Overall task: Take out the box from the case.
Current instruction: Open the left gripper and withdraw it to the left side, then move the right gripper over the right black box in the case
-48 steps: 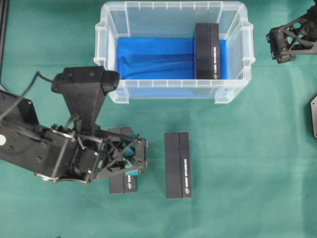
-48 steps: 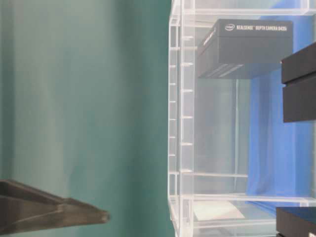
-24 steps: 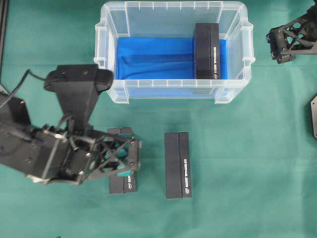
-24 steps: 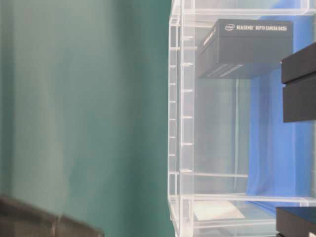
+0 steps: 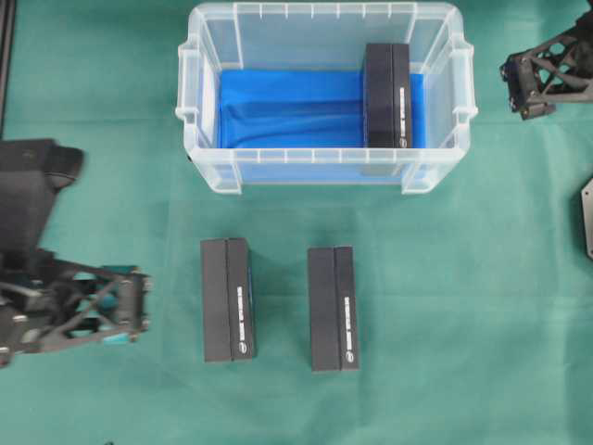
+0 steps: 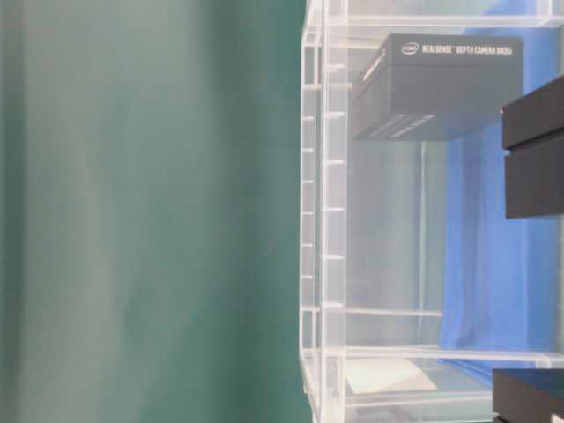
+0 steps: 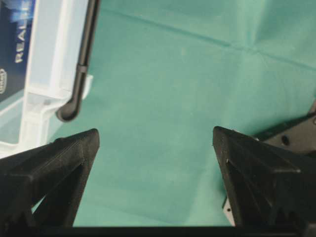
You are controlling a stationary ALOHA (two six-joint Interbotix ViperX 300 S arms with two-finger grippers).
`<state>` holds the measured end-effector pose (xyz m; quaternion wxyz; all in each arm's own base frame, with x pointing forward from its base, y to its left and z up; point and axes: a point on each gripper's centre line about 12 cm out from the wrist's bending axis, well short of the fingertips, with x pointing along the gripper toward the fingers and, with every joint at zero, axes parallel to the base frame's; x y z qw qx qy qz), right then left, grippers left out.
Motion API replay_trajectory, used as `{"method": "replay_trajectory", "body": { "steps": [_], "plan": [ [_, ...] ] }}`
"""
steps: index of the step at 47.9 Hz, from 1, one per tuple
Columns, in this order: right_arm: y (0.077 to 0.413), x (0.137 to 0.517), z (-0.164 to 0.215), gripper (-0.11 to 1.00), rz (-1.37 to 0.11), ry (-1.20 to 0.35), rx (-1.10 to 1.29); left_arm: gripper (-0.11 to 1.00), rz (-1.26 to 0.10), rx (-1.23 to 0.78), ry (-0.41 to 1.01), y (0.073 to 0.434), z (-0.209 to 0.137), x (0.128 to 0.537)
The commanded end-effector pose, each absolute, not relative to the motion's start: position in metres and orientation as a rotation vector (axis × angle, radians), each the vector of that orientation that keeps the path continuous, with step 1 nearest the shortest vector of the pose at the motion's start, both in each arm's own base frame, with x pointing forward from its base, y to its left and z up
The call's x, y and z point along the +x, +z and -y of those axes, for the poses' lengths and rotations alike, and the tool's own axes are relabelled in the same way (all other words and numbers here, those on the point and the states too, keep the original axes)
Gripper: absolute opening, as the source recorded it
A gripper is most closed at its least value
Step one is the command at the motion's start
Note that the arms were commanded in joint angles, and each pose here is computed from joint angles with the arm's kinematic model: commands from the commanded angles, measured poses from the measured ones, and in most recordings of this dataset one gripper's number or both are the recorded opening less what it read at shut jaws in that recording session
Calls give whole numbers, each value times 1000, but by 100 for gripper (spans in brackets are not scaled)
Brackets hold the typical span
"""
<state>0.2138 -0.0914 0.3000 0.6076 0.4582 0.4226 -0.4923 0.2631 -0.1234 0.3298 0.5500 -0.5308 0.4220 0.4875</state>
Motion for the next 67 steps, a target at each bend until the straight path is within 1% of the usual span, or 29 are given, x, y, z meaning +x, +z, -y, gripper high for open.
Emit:
{"method": "replay_trajectory", "body": {
  "steps": [1, 14, 21, 27, 36, 49, 60, 67],
  "plan": [
    [310, 214, 92, 92, -944, -1124, 1063, 96, -982, -1288, 1128, 339, 120, 249],
    [309, 214, 92, 92, -945, -1127, 1065, 96, -967, -1290, 1144, 337, 110, 245],
    [310, 214, 92, 92, -946, -1128, 1064, 96, -961, -1279, 1146, 338, 97, 247],
    [309, 214, 92, 92, -948, -1127, 1063, 96, -961, -1255, 1154, 338, 76, 251],
    [310, 214, 92, 92, -945, -1129, 1066, 96, -957, -1217, 1168, 338, 32, 250],
    [310, 214, 92, 92, -944, -1130, 1068, 96, -956, -1165, 1192, 338, -28, 233],
    [310, 214, 93, 92, -923, -1155, 1089, 96, -968, -1130, 1224, 334, -68, 219],
    [310, 214, 94, 92, -918, -1163, 1088, 96, -976, -1106, 1224, 334, -87, 214]
  ]
}}
